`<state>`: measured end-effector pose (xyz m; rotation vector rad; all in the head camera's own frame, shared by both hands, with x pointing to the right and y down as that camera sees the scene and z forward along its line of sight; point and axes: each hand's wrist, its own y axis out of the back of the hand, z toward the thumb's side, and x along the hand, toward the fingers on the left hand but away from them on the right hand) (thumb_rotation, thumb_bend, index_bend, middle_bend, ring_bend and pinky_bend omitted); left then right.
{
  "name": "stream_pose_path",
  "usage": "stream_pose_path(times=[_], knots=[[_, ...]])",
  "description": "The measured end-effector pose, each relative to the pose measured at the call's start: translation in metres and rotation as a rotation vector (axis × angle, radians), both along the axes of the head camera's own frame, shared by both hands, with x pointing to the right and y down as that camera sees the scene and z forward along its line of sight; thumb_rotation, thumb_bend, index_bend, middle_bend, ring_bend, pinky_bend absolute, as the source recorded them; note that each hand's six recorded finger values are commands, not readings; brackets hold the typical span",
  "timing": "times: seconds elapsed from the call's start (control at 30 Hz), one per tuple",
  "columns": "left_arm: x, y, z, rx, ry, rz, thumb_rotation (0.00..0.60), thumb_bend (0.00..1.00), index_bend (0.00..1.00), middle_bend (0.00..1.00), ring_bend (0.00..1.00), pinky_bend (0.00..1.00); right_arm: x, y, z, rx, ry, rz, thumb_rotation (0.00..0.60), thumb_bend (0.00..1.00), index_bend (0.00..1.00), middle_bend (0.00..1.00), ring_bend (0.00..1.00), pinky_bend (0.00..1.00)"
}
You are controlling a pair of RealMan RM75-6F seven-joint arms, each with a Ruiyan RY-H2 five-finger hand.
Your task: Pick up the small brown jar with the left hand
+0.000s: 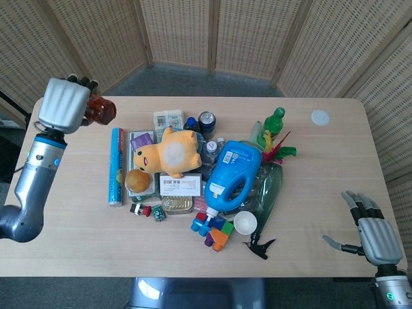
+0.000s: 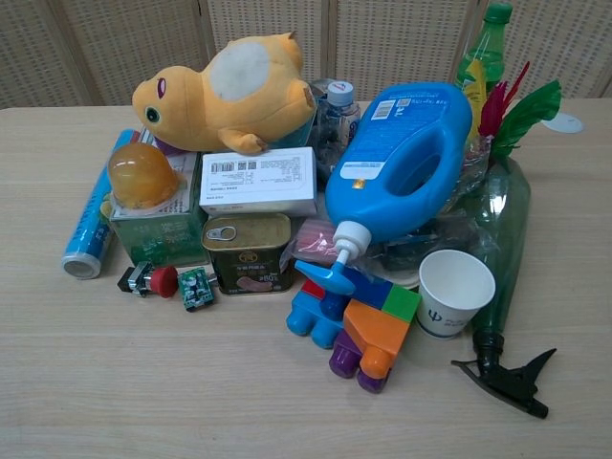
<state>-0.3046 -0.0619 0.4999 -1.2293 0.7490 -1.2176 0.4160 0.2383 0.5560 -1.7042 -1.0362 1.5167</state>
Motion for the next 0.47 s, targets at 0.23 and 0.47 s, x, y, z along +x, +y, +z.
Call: stream_pose_path(times=[0.23,0.47], knots=[[0.024,-0.016,-0.018,0.016,0.007,-0.001,0.6,0.08,0.83,0.75,0.63,0.7,-0.003,0.001,0.004,-0.017,-0.009,-0.003,0.285,0.0,0.0,0.0,0.0,0.0],[0.028,-0.01,-0.012,0.001,0.0,0.004,0.6,0.09,0.83,0.74,0.63,0.7,0.001,0.0,0.0,-0.008,-0.028,0.026,0.283,0.0,0.0,0.0,0.0,0.0]])
